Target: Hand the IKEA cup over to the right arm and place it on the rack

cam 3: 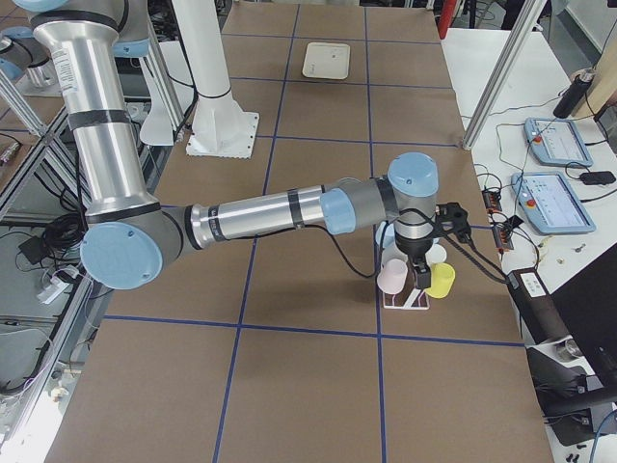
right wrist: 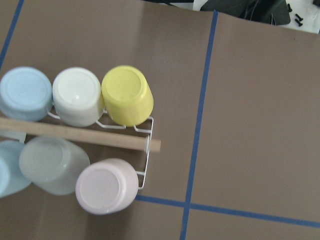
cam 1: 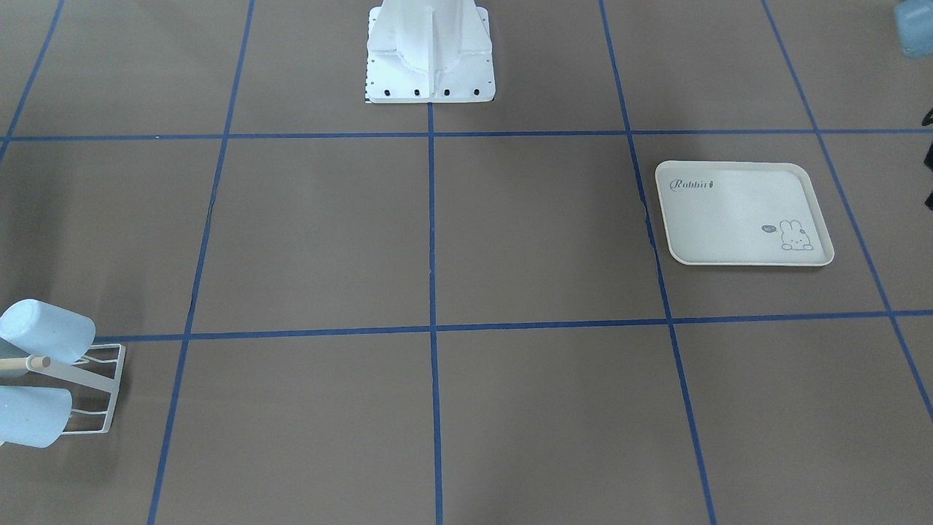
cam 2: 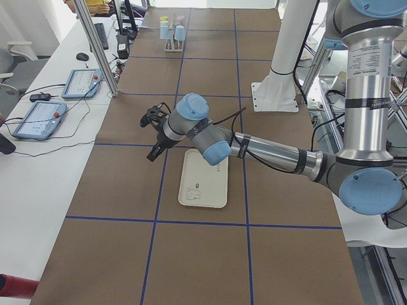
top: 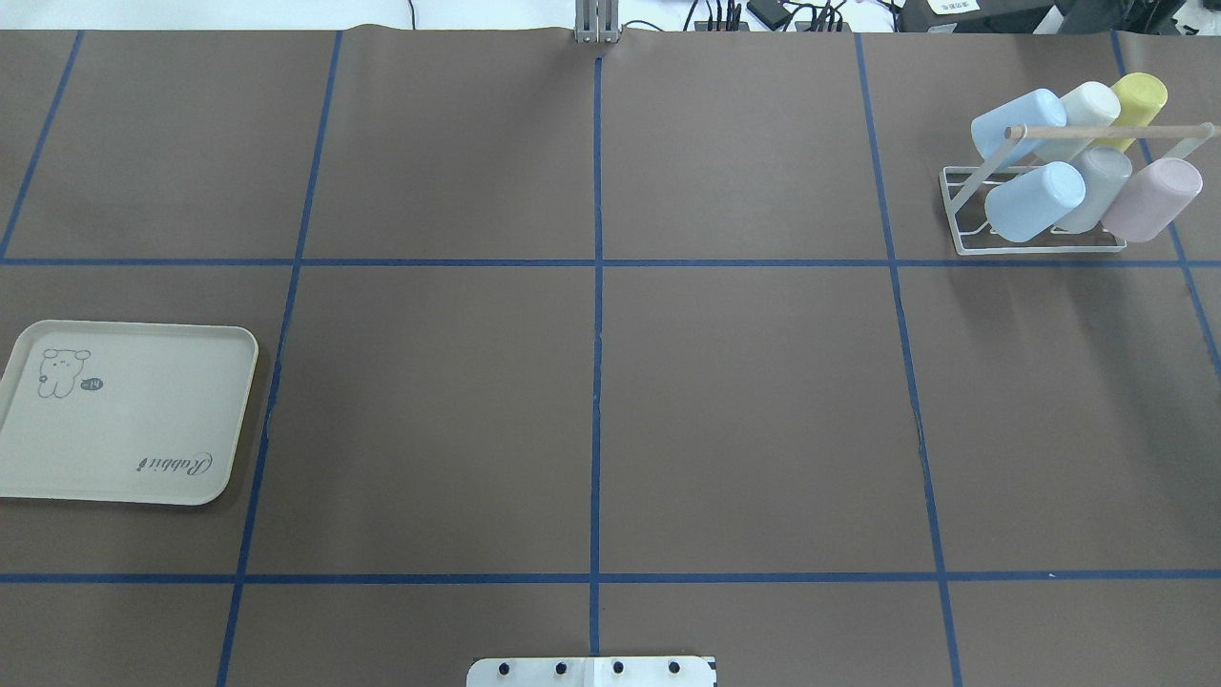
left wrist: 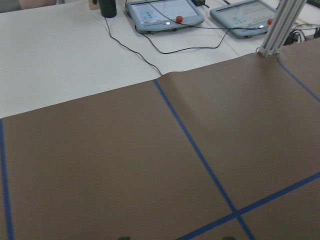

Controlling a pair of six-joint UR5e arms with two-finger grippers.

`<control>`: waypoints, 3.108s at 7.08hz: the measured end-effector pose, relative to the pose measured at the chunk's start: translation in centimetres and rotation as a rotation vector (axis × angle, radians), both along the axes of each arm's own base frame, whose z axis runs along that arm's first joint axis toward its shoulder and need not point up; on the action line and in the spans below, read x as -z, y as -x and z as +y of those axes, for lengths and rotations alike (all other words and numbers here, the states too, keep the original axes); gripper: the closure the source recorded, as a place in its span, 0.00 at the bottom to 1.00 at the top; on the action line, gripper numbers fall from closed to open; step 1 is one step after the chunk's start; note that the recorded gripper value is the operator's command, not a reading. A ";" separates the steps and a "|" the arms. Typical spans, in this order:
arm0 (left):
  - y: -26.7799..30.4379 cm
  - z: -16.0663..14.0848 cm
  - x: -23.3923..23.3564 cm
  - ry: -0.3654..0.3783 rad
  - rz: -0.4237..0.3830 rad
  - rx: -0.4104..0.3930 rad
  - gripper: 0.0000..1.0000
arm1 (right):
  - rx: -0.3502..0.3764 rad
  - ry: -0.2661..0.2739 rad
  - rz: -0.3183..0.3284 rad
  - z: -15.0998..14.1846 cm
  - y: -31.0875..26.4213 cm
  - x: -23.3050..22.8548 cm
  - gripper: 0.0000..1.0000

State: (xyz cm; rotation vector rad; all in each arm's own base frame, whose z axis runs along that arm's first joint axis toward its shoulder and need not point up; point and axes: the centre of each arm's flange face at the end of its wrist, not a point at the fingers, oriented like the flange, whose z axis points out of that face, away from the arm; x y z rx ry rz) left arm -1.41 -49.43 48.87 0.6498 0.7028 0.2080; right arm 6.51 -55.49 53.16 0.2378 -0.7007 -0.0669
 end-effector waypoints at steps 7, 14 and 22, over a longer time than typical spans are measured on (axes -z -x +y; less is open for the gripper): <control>2.2 0.6 -8.0 0.352 0.048 -0.066 0.00 | 0.070 0.234 -0.044 8.9 1.8 -7.1 0.00; 2.6 0.3 -7.7 0.351 -0.001 -0.035 0.00 | 0.124 0.234 -0.021 9.9 4.3 -6.8 0.00; 2.1 0.4 -5.8 0.335 0.061 -0.048 0.00 | 0.077 0.241 -0.037 10.5 2.5 -6.8 0.00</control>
